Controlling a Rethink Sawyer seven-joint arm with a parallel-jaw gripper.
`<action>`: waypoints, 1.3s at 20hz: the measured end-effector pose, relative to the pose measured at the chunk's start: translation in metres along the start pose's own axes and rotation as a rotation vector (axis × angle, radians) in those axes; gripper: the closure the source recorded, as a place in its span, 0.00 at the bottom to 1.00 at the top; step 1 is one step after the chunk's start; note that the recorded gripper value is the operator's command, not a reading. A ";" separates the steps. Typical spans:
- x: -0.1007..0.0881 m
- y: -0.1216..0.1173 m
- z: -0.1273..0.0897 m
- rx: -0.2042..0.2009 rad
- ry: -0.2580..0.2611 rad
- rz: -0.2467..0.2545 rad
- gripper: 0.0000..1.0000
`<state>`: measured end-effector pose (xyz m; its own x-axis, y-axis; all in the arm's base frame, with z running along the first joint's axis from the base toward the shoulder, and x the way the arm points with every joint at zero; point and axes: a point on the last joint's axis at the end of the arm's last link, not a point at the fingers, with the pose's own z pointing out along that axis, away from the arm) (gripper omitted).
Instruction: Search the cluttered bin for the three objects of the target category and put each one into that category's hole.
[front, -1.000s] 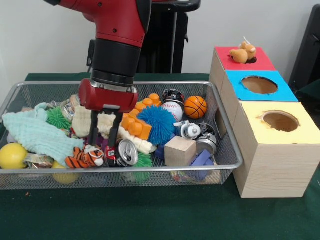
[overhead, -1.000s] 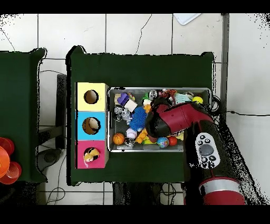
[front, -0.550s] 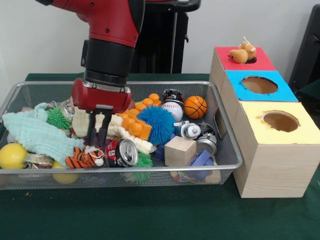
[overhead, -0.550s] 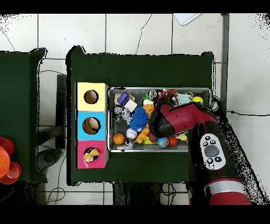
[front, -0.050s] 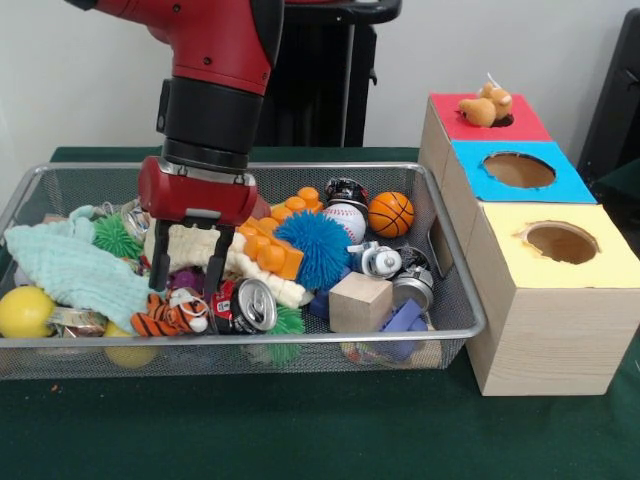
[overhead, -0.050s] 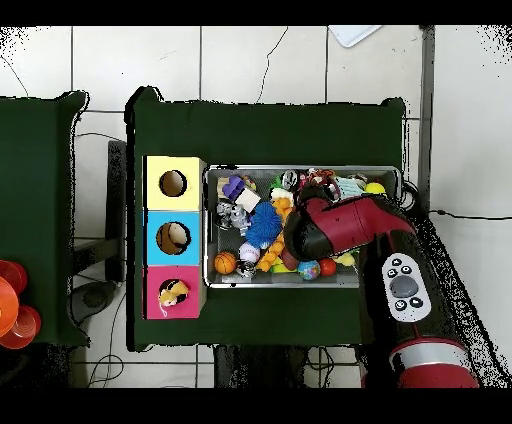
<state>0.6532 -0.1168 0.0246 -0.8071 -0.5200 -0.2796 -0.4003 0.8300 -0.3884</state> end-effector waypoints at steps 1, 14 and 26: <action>0.000 0.000 0.000 0.000 0.000 0.000 0.00; 0.019 0.014 0.019 -0.041 0.026 0.021 0.00; 0.020 0.026 0.026 -0.066 0.027 0.025 1.00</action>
<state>0.6376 -0.1114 -0.0138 -0.8280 -0.4945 -0.2644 -0.4071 0.8543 -0.3232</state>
